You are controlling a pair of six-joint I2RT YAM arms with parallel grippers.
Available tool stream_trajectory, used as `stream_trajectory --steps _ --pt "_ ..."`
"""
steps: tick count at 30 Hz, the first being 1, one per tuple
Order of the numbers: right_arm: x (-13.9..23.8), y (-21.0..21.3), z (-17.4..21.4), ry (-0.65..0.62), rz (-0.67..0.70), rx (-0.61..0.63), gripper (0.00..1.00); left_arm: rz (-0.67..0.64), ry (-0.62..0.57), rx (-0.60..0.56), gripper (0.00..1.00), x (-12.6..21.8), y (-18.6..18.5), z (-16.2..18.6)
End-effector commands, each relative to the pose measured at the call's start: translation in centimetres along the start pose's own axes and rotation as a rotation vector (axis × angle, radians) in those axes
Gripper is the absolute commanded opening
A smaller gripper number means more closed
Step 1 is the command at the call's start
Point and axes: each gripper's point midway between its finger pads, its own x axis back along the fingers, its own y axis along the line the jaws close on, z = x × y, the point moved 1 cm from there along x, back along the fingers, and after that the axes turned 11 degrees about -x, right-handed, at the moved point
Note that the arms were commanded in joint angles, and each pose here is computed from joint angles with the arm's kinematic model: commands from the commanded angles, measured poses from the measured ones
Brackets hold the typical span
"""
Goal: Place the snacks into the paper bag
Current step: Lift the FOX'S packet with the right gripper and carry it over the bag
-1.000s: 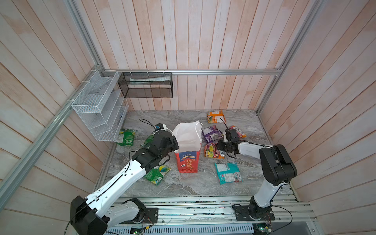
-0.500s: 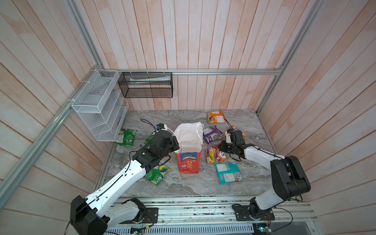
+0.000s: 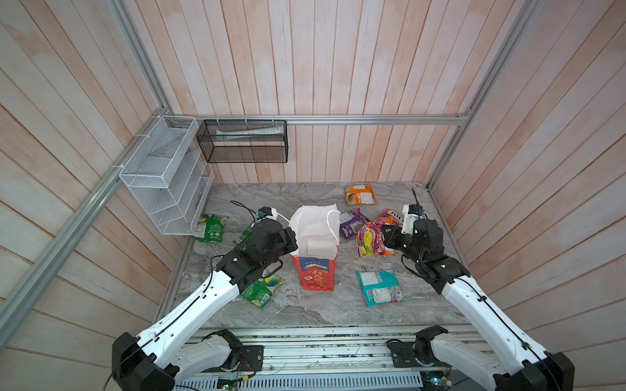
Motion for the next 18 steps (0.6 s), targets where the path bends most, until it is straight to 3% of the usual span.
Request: stream_trajectory --steps 1,10,18 --pt "3.0 2.4 -3.1 -0.105 -0.013 0.0 0.0 0.007 -0.021 0.019 0.0 0.3 -0.2 -0.2" --pt "8.5 11.3 -8.5 -0.206 -0.149 0.014 0.0 -0.041 -0.018 0.031 0.0 -0.2 0.4 0.2" --pt "10.0 19.5 -9.4 -0.216 -0.232 0.071 0.0 -0.069 0.008 0.013 0.0 -1.4 0.4 1.0"
